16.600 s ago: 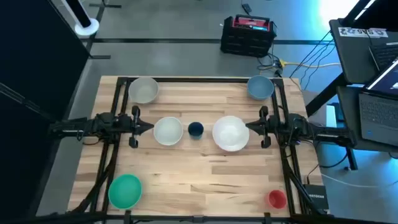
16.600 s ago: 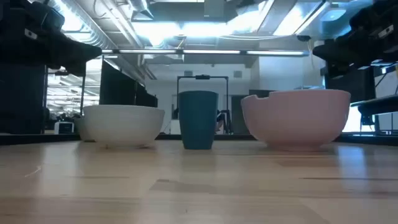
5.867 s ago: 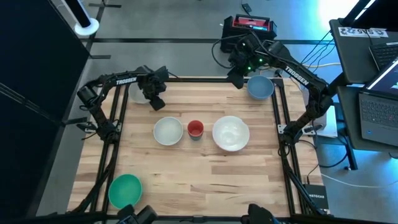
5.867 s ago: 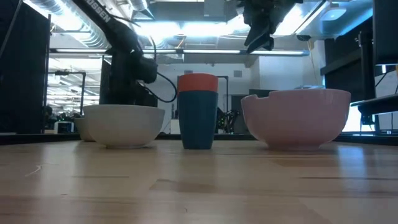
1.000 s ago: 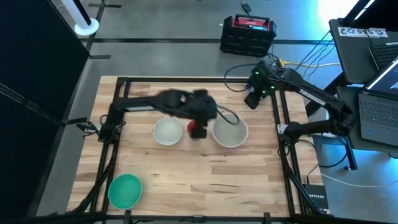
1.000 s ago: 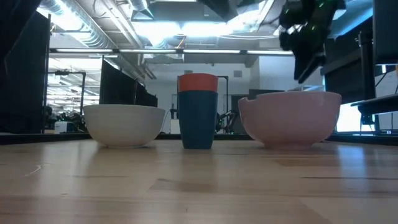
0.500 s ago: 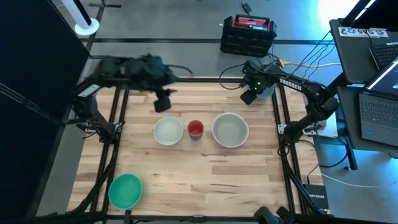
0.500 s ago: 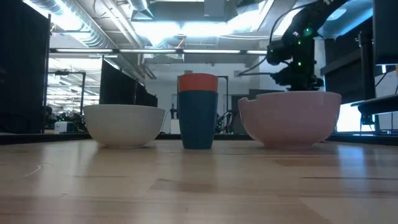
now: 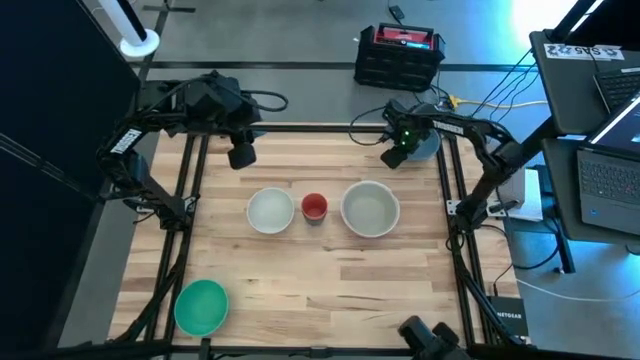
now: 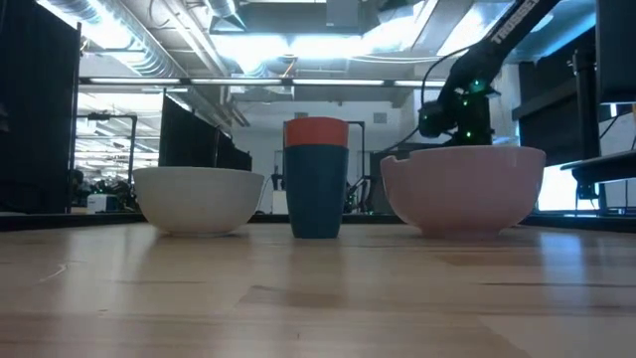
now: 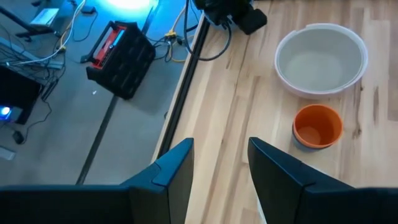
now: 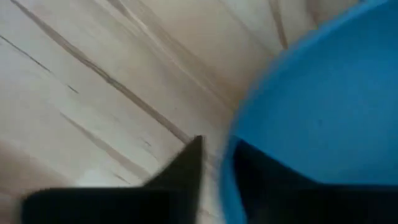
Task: Nest bowls inside each other
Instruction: Stack the blue bowl on top of the gray bowl
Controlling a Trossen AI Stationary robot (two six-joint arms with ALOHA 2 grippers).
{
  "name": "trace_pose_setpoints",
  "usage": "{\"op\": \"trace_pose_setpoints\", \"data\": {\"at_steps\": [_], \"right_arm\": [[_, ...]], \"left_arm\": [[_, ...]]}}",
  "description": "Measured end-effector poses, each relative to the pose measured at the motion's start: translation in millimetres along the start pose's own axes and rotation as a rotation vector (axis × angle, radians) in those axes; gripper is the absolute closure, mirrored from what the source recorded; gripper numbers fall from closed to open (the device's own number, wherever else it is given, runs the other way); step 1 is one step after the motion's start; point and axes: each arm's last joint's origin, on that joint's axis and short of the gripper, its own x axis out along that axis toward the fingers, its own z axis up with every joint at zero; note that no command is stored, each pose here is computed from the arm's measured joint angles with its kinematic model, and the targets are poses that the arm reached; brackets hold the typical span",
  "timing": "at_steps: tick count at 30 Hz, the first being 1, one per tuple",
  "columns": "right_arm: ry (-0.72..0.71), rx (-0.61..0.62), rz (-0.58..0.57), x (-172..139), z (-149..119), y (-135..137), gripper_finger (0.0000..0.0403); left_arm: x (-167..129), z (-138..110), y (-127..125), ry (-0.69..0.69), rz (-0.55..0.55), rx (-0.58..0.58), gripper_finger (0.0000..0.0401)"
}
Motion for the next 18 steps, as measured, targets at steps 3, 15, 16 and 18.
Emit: {"op": "trace_pose_setpoints", "data": {"at_steps": [3, 15, 16, 18], "right_arm": [[0.001, -0.029, 0.001, -4, 0, 3, 0.0354], [-0.164, -0.373, 0.129, -105, -45, 97, 0.0402], [-0.162, -0.414, 0.142, -111, -53, 111, 0.0403], [-0.175, -0.493, 0.166, -121, -65, 138, 0.0403]], "left_arm": [[0, -1, 1, 0.008, 0.002, 0.014, 0.0264], [4, -4, 15, 0.033, 0.042, -0.023, 0.0264], [4, -5, 16, 0.036, 0.047, -0.031, 0.0264], [5, -5, 18, 0.038, 0.053, -0.049, 0.0264]]}}
